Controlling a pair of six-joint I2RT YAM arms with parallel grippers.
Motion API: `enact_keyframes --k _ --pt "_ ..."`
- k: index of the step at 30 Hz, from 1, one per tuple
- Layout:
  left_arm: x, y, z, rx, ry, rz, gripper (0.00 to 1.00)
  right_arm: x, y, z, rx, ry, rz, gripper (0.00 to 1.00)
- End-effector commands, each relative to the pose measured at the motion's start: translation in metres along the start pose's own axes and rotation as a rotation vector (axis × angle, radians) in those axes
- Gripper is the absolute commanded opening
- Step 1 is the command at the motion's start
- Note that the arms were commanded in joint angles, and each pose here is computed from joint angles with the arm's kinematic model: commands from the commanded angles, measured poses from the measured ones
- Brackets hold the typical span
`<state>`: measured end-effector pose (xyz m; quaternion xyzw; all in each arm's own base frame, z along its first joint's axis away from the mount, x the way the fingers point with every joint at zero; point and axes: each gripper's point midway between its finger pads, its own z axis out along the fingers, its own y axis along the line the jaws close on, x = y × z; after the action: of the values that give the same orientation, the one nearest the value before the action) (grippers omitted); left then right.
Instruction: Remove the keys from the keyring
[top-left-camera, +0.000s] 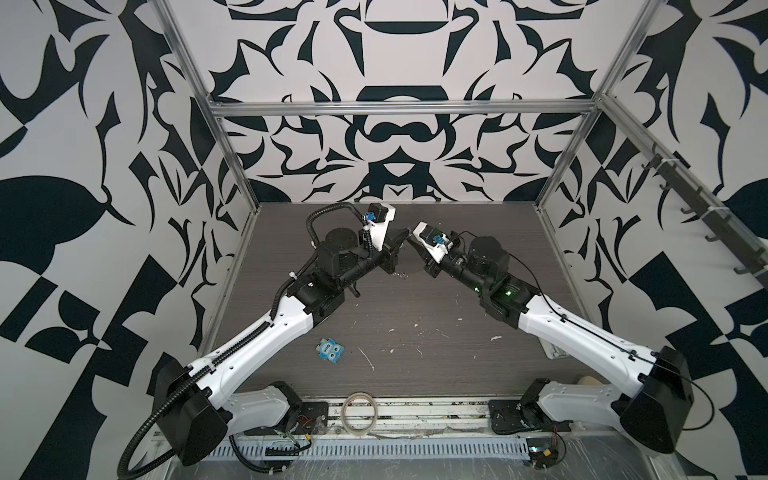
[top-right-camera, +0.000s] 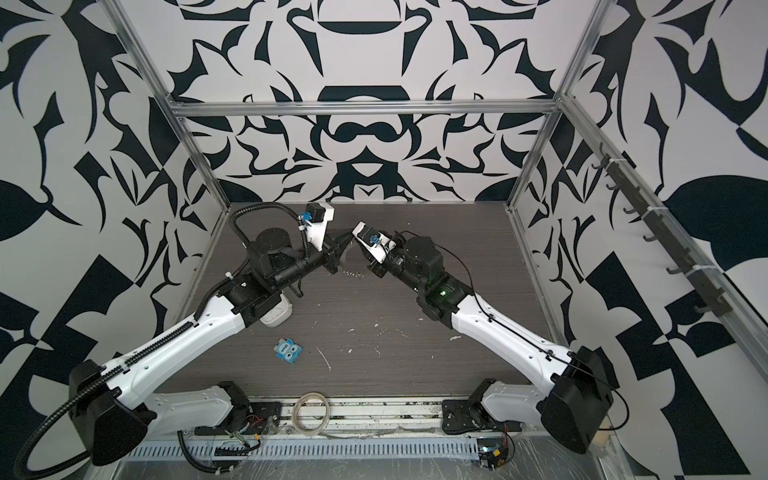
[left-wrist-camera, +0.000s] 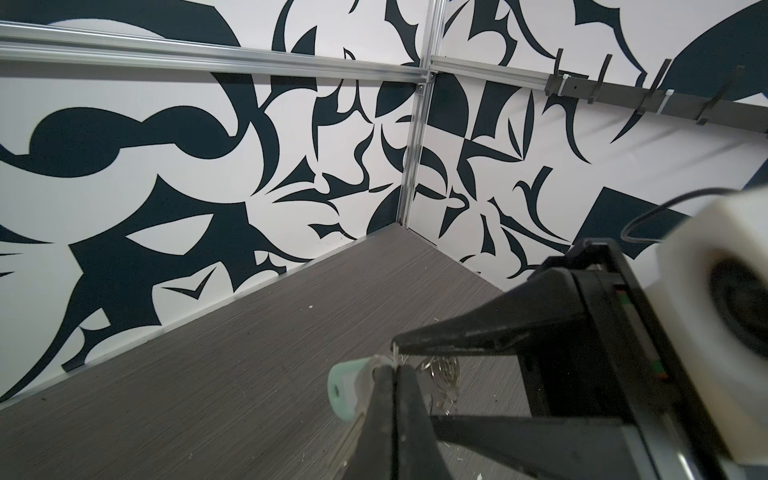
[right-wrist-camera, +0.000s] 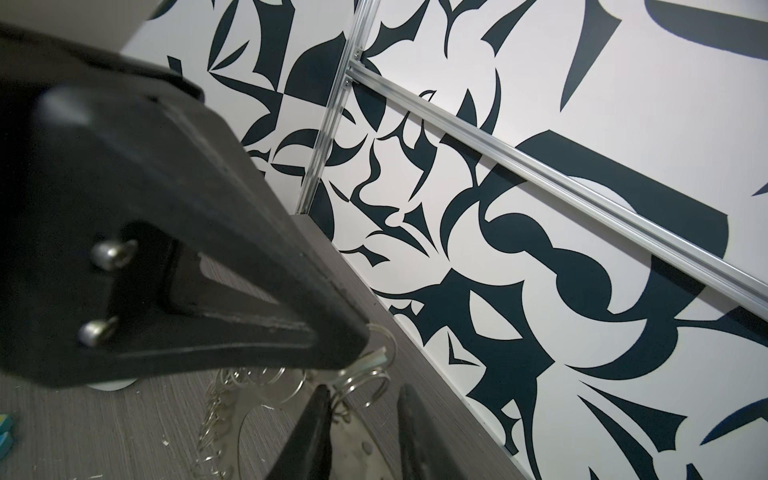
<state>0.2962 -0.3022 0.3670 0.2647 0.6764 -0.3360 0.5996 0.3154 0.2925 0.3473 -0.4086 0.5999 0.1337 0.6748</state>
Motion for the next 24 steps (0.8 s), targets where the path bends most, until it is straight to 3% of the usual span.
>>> enact_keyframes --k 1,17,24 --pt "-0.0247 -0.0051 -0.0023 0.009 -0.061 0.014 0.0 -0.0306 -0.0182 -0.009 0.067 -0.07 -0.004 0.29" --pt "-0.0233 -0.0069 -0.0001 0.017 -0.055 0.014 0.0 -0.0301 -0.0187 -0.0068 0.069 -0.067 -0.011 0.17" --pt "-0.0232 -0.0067 -0.0009 0.015 -0.055 0.016 0.0 -0.0298 -0.0122 -0.0038 0.029 -0.064 -0.008 0.17"
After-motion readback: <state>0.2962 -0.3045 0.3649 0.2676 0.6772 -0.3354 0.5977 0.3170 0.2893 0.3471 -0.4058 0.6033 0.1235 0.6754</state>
